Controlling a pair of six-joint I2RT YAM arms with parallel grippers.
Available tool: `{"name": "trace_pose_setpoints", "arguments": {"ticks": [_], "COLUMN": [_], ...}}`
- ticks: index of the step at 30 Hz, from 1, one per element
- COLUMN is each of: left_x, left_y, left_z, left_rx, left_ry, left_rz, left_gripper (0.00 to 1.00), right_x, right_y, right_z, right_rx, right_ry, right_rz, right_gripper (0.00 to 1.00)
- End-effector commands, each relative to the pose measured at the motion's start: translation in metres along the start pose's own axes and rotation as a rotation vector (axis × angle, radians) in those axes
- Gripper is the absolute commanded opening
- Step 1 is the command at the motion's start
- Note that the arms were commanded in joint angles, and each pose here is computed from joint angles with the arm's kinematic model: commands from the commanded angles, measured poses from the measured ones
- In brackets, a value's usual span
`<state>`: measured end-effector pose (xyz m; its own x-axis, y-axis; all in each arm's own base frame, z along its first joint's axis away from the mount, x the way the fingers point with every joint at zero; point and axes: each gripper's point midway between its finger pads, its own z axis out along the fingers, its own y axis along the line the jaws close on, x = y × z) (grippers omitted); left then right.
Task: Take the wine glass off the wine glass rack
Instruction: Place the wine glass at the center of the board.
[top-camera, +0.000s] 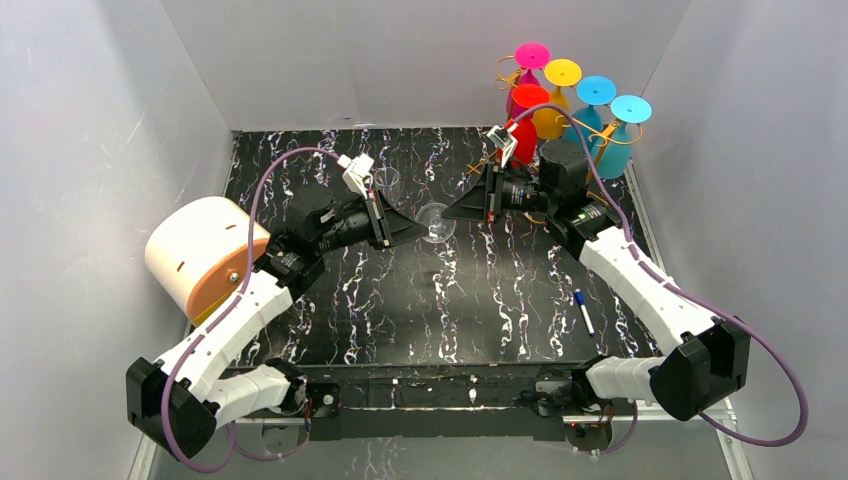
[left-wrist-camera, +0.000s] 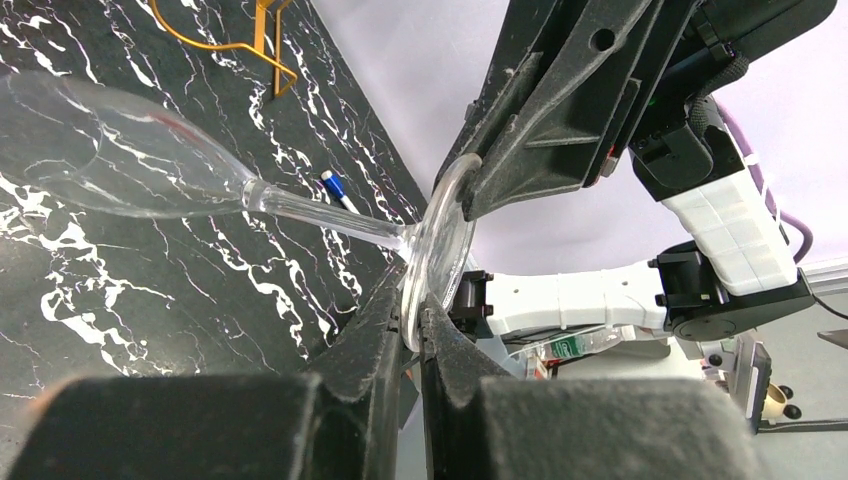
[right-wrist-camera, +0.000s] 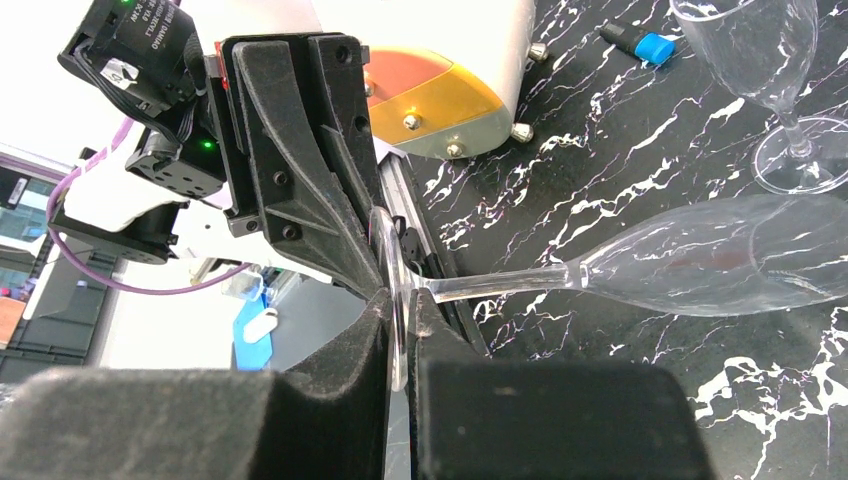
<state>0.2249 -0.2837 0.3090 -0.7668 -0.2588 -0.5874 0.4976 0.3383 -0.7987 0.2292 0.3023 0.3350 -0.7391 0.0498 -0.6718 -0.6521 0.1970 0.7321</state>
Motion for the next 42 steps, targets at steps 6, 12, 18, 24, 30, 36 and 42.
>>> {"name": "trace_pose_setpoints", "arguments": {"ticks": [6, 12, 18, 24, 30, 36, 42], "left_x": [0.009, 0.011, 0.011, 0.012, 0.016, 0.021, 0.028], "left_y": [-0.008, -0.012, -0.015, -0.015, -0.009, -0.011, -0.019], "left_z": [-0.001, -0.002, -0.004, -0.005, -0.006, 0.001, 0.003], "left_rx": [0.054, 0.074, 0.083, 0.083, 0.053, 0.087, 0.13], "left_ry": [0.046, 0.061, 0.059, 0.057, 0.075, 0.02, 0.022], "left_rz": [0.06, 0.074, 0.086, 0.091, 0.085, -0.028, -0.07], "left_gripper": [0.0, 0.0, 0.0, 0.0, 0.29, 0.41, 0.41], "right_x": [0.011, 0.009, 0.01, 0.008, -0.001, -0.004, -0.008], "right_y": [0.027, 0.024, 0.025, 0.025, 0.029, 0.027, 0.026], "right_z": [0.006, 0.01, 0.012, 0.013, 0.011, 0.014, 0.015], "right_rx": [-0.111, -0.089, -0.092, -0.079, -0.047, 0.006, 0.023], "right_ry": [0.062, 0.056, 0.064, 0.051, -0.006, -0.059, -0.133], "right_rz": [-0.064, -0.066, -0.065, -0.072, -0.125, -0.175, -0.204], "right_gripper": [0.15, 0.16, 0.22, 0.01, 0.01, 0.01, 0.01]}}
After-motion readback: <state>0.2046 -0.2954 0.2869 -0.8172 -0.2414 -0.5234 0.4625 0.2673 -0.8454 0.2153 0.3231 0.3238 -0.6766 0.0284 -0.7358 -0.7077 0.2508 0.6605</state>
